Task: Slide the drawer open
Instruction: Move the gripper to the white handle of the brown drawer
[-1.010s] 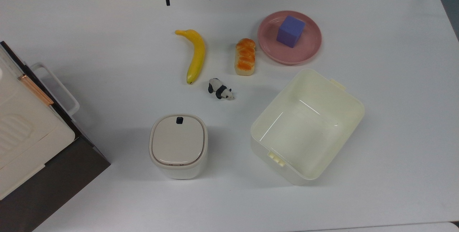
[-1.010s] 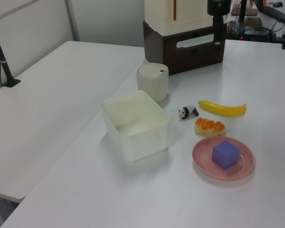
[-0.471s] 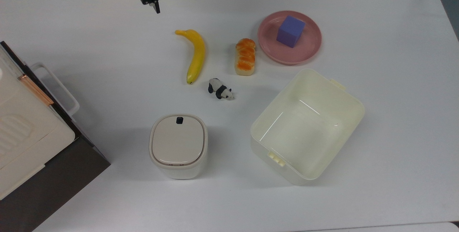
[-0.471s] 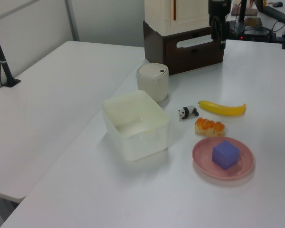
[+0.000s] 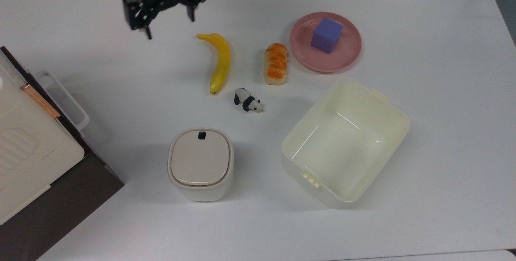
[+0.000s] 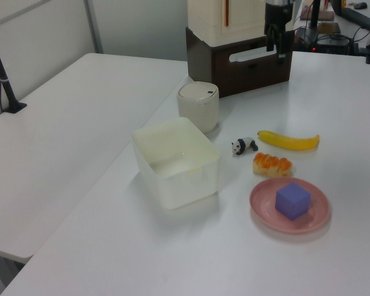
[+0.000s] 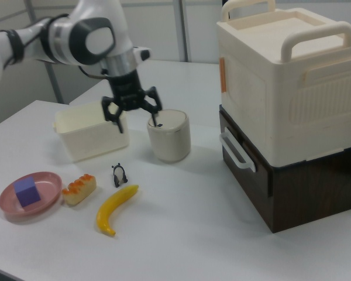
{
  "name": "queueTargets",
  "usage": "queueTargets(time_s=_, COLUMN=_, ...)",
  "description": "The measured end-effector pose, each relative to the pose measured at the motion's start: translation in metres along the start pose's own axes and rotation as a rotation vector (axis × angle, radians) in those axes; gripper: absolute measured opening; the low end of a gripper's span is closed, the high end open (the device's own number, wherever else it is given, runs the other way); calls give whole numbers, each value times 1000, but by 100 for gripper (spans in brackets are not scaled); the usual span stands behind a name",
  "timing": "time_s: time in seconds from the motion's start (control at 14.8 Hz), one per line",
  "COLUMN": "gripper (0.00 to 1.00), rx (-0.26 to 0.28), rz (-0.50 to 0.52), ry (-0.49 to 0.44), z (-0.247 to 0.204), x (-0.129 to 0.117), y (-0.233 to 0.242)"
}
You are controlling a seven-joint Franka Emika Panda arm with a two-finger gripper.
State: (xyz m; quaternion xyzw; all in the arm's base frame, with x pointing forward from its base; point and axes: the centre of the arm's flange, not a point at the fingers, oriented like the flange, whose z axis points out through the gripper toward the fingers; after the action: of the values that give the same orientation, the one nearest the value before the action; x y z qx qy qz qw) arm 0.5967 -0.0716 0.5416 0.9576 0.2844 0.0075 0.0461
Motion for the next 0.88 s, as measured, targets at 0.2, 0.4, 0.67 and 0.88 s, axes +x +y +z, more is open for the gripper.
queueTargets(time_s=0.2, gripper=100, rx=-44, rz=-56, ry=16, z=23, x=-3, y=30)
queueTargets(time_s=0.4, gripper=100, rx=-97, rz=-89, ry=20, z=44, x=-1, y=50)
queueTargets(time_s=0.67, gripper=100, rx=-160, rz=-128, ry=-8, z=59, x=-7, y=71)
queueTargets(time_s=0.88, gripper=100, rx=-199, rz=-140, ry=21, z=63, x=-18, y=92)
